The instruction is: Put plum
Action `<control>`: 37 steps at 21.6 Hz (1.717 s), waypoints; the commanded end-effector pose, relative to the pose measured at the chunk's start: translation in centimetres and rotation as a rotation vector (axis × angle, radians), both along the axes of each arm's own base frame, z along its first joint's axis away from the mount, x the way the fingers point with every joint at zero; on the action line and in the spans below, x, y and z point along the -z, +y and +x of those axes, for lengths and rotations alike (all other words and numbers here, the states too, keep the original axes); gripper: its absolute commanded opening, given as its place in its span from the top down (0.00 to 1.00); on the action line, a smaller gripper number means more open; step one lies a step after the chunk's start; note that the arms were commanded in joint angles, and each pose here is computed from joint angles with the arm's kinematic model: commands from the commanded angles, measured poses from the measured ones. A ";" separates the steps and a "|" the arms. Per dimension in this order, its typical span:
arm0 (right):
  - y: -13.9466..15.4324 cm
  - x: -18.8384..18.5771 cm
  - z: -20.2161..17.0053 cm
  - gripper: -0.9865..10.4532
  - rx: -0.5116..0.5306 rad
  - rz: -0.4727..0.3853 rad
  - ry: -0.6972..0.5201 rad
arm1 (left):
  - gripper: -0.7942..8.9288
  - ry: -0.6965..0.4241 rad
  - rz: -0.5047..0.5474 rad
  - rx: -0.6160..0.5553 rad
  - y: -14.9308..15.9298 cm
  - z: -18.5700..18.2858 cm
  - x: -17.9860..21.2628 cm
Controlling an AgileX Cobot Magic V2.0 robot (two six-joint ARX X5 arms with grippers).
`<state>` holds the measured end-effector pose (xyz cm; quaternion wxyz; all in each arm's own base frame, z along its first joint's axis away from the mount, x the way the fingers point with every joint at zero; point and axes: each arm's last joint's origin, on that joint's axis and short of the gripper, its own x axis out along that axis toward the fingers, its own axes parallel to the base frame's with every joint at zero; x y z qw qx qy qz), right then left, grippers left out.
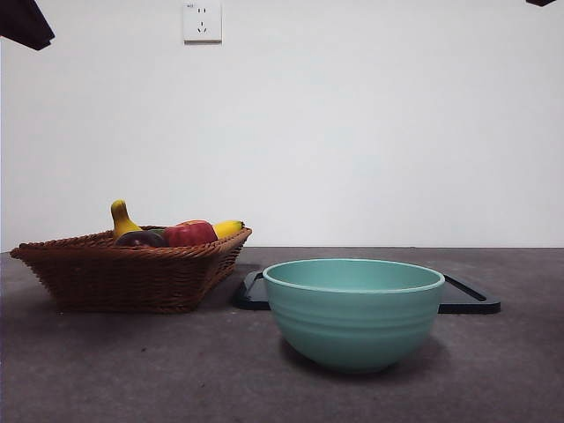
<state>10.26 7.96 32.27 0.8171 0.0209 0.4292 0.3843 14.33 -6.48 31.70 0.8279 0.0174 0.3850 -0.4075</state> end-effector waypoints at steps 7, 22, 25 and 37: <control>0.2 -0.4 0.1 0.91 -0.015 0.007 -0.019 | 0.90 -0.037 -0.009 0.004 0.0 0.0 -0.6; 0.2 -0.4 0.1 0.91 -0.015 0.007 -0.020 | 0.90 -0.979 -0.011 -0.949 7.0 -5.0 6.7; 0.2 -0.4 0.1 0.91 -0.015 0.007 -0.019 | 0.90 -0.939 0.018 -0.975 7.3 -4.8 9.5; 0.2 -0.5 0.2 0.91 -0.015 0.017 -0.034 | 0.90 -0.820 0.065 -0.985 7.5 -4.5 15.2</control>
